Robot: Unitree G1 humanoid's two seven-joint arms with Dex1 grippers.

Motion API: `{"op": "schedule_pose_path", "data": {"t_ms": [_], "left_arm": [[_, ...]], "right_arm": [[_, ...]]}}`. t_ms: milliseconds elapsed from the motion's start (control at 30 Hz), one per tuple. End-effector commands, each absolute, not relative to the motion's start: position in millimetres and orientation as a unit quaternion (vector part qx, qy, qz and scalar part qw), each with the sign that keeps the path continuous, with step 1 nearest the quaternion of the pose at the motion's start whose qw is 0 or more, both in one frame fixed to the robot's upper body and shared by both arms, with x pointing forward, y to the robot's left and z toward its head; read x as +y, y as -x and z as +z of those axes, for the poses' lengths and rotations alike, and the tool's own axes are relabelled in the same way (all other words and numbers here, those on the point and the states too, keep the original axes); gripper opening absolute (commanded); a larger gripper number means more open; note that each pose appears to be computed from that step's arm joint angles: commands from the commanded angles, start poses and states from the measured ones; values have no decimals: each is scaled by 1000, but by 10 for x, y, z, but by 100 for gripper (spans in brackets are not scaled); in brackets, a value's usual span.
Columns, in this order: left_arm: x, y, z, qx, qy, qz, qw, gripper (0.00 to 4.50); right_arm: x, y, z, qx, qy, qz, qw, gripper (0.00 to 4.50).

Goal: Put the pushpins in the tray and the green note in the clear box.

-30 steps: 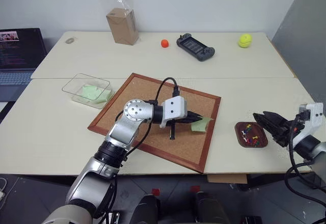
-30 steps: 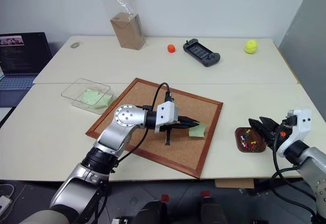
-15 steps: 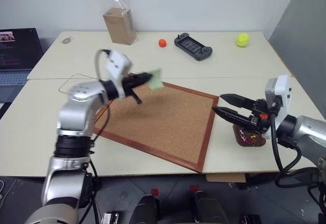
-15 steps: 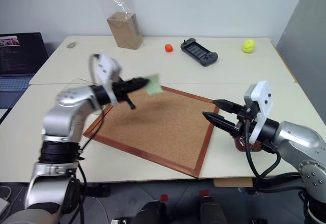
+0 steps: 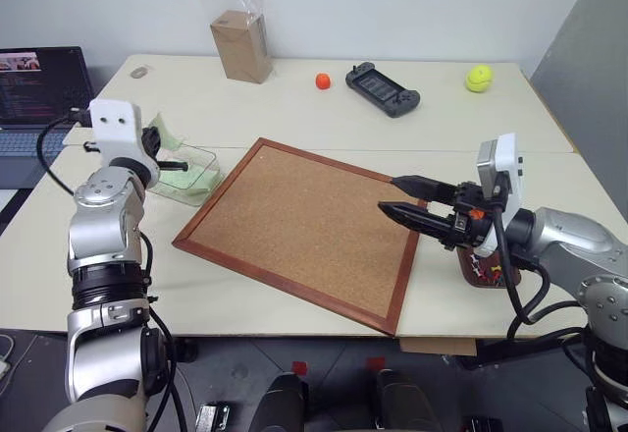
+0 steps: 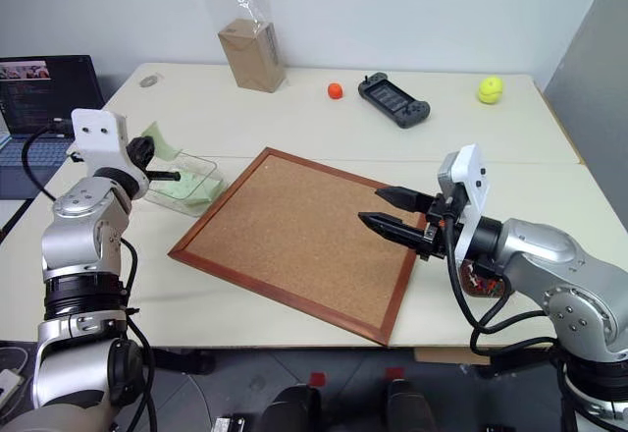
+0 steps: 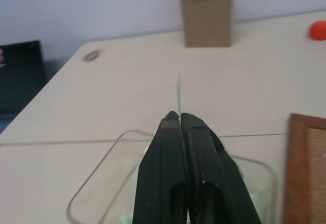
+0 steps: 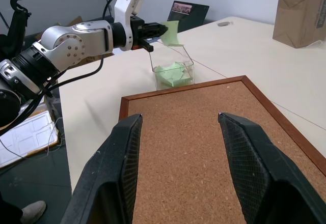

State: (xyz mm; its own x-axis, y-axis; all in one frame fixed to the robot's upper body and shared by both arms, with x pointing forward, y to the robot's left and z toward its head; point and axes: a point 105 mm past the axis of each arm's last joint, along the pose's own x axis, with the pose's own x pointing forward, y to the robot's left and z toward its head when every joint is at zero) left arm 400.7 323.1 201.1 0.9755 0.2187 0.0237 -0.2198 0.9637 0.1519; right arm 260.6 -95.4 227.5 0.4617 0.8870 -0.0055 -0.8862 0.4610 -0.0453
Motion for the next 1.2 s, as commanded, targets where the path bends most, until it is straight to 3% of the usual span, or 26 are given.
{"op": "schedule_pose_path", "data": {"t_ms": [33, 767, 1000, 1200], "left_arm": [[3270, -4001, 2030, -20, -72, 121, 990, 20], [3258, -4030, 1905, 5, -1, 140, 990, 436], [3265, -4006, 1906, 6, -29, 165, 986, 447], [2863, -3986, 2155, -60, -119, 71, 989, 447]], "right_arm": [[-1007, -2570, 2312, -30, 28, 514, 857, 252], [-1010, -2567, 2323, -37, 32, 490, 871, 252], [-1000, -2581, 2321, -37, 31, 487, 872, 252], [-1064, -2614, 2311, -40, 31, 458, 888, 252]]}}
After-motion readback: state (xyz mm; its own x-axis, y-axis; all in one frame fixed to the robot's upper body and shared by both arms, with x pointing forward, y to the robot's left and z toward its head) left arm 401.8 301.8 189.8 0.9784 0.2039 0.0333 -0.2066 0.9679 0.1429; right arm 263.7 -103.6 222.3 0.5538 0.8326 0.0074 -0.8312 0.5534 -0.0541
